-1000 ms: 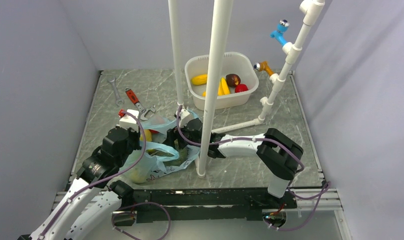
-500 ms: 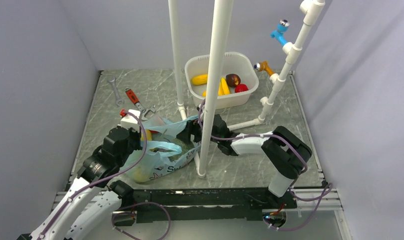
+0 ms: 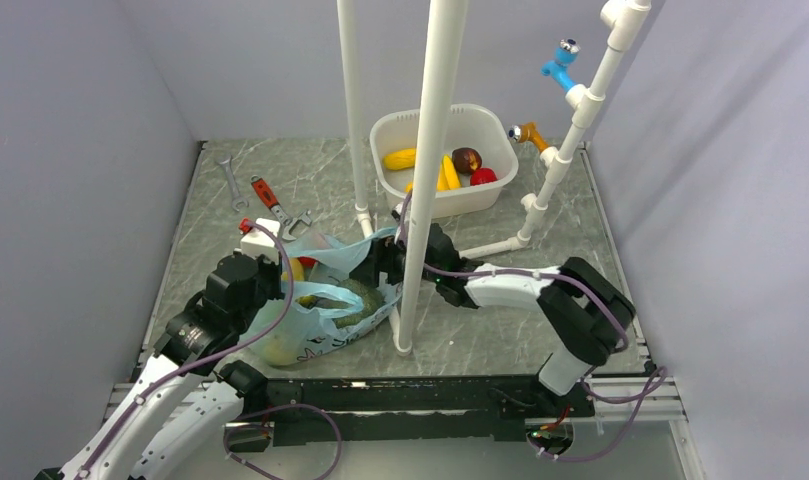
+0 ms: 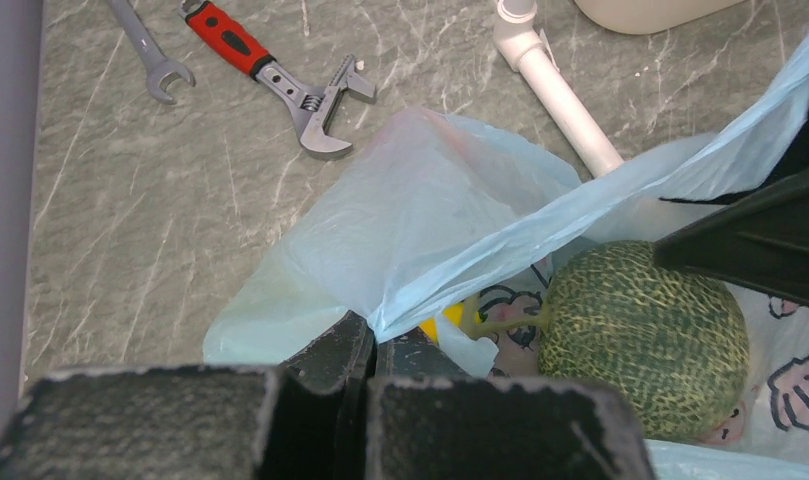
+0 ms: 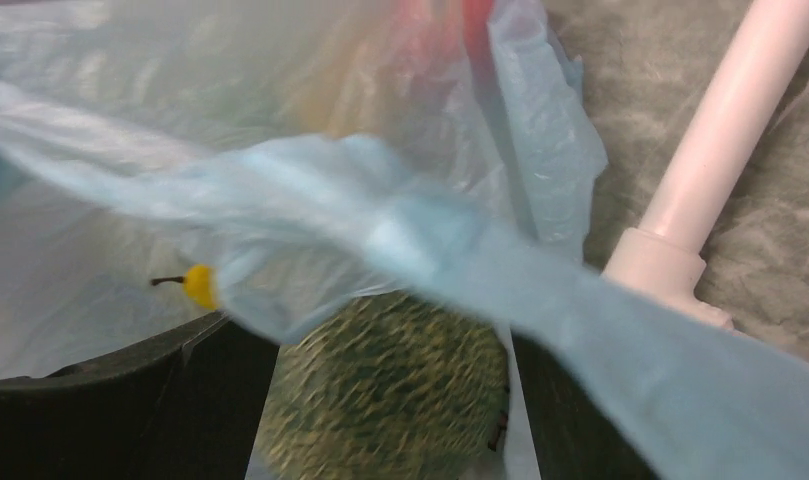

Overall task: Take the fake fruits out of the plastic bag
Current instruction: Adjust the fake fruit in the plastic bag.

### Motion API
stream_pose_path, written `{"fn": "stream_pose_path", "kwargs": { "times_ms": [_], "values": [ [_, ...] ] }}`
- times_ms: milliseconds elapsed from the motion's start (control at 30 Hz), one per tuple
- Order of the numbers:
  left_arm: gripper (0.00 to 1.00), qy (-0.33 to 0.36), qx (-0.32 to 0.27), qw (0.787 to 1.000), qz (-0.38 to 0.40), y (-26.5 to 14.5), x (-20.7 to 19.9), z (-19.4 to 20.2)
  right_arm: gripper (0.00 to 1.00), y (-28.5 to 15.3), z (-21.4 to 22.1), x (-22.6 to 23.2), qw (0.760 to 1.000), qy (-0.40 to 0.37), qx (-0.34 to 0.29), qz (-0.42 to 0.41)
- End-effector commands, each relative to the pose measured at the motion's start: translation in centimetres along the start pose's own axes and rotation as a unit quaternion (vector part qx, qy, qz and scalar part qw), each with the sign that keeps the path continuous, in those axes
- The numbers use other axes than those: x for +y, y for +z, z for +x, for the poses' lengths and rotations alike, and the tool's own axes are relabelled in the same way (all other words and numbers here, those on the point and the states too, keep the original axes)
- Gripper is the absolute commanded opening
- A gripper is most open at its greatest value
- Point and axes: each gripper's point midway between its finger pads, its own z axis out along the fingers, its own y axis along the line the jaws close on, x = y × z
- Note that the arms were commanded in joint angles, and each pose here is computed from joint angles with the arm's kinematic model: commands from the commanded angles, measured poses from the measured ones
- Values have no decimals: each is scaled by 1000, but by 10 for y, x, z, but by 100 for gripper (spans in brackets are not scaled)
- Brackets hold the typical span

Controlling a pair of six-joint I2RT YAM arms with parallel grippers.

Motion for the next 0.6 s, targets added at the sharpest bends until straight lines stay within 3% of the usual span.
{"fn": "stream_pose_path", "kwargs": {
  "times_ms": [0, 267, 333, 400, 467, 567],
  "values": [
    [0, -4, -24, 1000, -1, -1, 1, -15, 85, -24, -46, 52, 996, -45, -46, -59],
    [0, -4, -28, 999, 23, -3, -7, -16, 87, -37, -36, 90, 988, -110, -28, -105],
    [4, -5, -27, 999, 23, -4, -7, -16, 86, -36, -30, 99, 985, -113, -21, -127],
    [15, -12, -27, 999, 24, -6, -7, -16, 85, -32, -24, 99, 985, -103, -13, -134],
    [39, -20, -35, 998, 46, -11, -13, -21, 83, -28, -18, 96, 986, -94, -9, -137],
    [60, -36, -49, 994, 87, -29, -24, -38, 83, -24, -10, 91, 987, -85, 1, -136]
  ]
}}
